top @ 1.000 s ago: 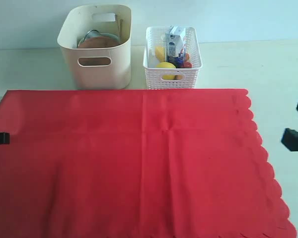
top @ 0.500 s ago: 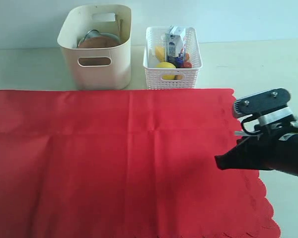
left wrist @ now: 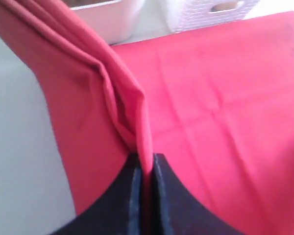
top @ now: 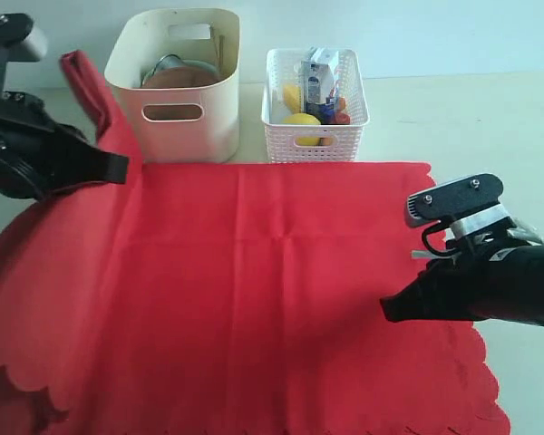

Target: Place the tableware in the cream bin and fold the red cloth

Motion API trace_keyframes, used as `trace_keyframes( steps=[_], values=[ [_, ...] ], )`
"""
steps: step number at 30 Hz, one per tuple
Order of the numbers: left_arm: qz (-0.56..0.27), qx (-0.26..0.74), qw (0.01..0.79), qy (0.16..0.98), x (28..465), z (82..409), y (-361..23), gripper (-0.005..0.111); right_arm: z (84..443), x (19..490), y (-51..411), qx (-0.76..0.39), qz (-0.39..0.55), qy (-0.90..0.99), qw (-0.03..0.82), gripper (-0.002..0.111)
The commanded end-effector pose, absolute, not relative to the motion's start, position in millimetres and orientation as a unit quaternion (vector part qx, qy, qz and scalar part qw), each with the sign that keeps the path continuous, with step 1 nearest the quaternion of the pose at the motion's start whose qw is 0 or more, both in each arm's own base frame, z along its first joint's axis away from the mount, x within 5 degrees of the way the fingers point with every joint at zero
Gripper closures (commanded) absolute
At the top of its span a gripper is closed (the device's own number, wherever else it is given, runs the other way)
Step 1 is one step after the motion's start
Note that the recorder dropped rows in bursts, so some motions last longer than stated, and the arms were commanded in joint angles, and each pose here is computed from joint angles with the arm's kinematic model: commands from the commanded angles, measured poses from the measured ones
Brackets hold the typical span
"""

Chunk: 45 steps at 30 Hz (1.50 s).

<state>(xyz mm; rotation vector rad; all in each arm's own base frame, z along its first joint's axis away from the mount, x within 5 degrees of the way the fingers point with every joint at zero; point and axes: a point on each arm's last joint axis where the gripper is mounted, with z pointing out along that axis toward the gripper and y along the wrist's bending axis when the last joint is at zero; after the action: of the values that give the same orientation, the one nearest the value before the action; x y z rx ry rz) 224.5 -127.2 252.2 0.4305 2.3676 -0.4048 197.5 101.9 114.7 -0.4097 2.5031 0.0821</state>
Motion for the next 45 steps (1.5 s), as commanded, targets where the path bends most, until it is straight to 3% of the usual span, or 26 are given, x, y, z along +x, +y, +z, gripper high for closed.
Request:
trace_keyframes(
  steps=[1,10,17,27,30,38,45],
  values=[
    [-0.199,0.206,0.344,0.894,218.0,263.7,-169.3,0.106,116.2,199.8,101.8,-0.159,0.029,0.939,0.303,0.108],
    [-0.232,0.308,0.304,0.871,226.9,262.5,-273.4,0.106,168.1,185.6,91.1,-0.163,0.048,0.896,0.410,0.108],
    [-0.247,0.343,0.278,0.863,230.7,251.7,-336.0,0.106,230.8,152.7,45.8,-0.032,0.016,0.822,0.569,0.108],
    [-0.243,0.347,0.275,0.863,257.9,214.2,-381.1,0.103,240.3,144.6,43.9,-0.029,0.041,0.809,0.586,0.108],
    [-0.242,0.346,0.278,0.863,261.8,206.0,-385.7,0.089,239.3,145.3,44.3,-0.031,0.040,0.810,0.584,0.108],
    [-0.255,0.346,0.325,0.842,268.8,212.3,-392.2,0.004,239.3,145.2,44.5,-0.033,0.039,0.810,0.584,0.108],
    [-0.223,0.352,0.281,0.865,277.0,235.5,-361.8,0.003,235.4,148.3,45.5,-0.045,0.023,0.816,0.576,0.108]
  ],
)
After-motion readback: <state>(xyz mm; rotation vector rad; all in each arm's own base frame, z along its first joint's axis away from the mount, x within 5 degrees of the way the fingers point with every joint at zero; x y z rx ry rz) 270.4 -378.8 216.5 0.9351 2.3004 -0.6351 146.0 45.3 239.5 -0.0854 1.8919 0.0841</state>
